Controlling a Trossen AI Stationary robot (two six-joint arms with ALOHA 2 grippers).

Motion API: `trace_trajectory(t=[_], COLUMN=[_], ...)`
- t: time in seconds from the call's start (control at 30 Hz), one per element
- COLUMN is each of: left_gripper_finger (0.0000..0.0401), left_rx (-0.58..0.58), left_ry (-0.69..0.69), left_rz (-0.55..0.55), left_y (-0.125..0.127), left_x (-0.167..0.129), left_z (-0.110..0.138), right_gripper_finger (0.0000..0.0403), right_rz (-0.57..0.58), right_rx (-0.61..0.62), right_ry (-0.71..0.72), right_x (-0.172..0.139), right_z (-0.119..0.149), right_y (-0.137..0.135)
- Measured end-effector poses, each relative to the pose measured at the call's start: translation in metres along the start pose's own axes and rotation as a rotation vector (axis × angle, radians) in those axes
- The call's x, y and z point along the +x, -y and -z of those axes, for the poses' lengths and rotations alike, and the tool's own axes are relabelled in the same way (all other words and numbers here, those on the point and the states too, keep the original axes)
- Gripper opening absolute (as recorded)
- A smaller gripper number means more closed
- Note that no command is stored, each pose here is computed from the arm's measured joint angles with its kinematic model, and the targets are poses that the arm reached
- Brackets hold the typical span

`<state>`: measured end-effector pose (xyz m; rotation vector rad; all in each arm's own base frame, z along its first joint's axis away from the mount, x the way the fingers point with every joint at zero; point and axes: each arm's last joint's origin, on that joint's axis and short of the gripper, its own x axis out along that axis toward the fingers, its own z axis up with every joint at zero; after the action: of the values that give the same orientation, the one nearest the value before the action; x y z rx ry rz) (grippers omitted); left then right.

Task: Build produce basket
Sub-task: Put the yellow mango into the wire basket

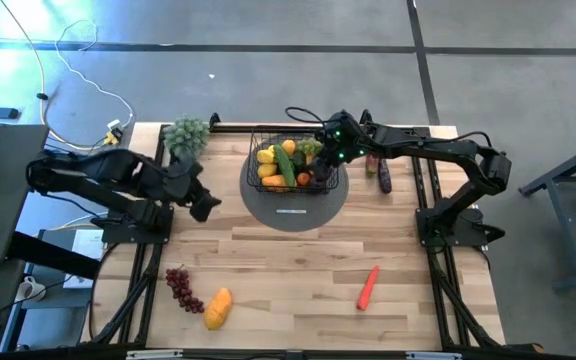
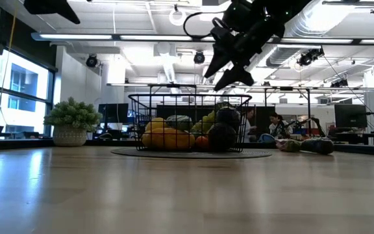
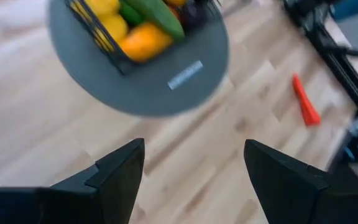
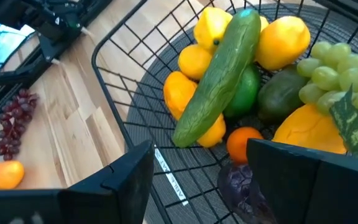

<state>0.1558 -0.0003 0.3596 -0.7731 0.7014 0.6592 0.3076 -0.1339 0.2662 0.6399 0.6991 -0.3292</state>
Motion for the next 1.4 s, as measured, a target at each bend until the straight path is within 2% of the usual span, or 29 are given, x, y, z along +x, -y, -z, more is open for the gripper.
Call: trace_trajectory(t=[0.1,0.33,0.7,0.87,1.2,1.4], left_gripper_finger=[0.0266,0.0266,0.0266,0.0266,0.0266,0.0266], left_rx=[0.011,-0.055,-0.085,-0.13,-0.132,-0.176], left_ry=[-0.056,-0.146,-0.344,-0.368,-0.415,-0.458], left_rz=[0.019,-0.005,-0.08,-0.111,-0.173,-0.247], left_y=[0.007,0.03,0.068,0.08,0.096,0.102], left_x=[0.004,0.019,0.048,0.057,0.074,0.088], left_z=[0.006,0.027,0.078,0.1,0.14,0.164], right_gripper_finger=[0.0236,0.0236,0.0236,0.0236,0.0236,0.0236], right_rz=[-0.005,-0.042,-0.068,-0.073,-0.086,-0.088], right_rx=[0.001,0.006,-0.06,-0.092,-0.116,-0.116], right_ry=[-0.017,-0.051,-0.095,-0.124,-0.16,-0.166], right_x=[0.0,0.0,0.003,0.004,0.006,0.006], right_z=[0.001,0.003,0.012,0.017,0.025,0.026], right_y=[0.0,0.0,-0.013,-0.019,-0.029,-0.031])
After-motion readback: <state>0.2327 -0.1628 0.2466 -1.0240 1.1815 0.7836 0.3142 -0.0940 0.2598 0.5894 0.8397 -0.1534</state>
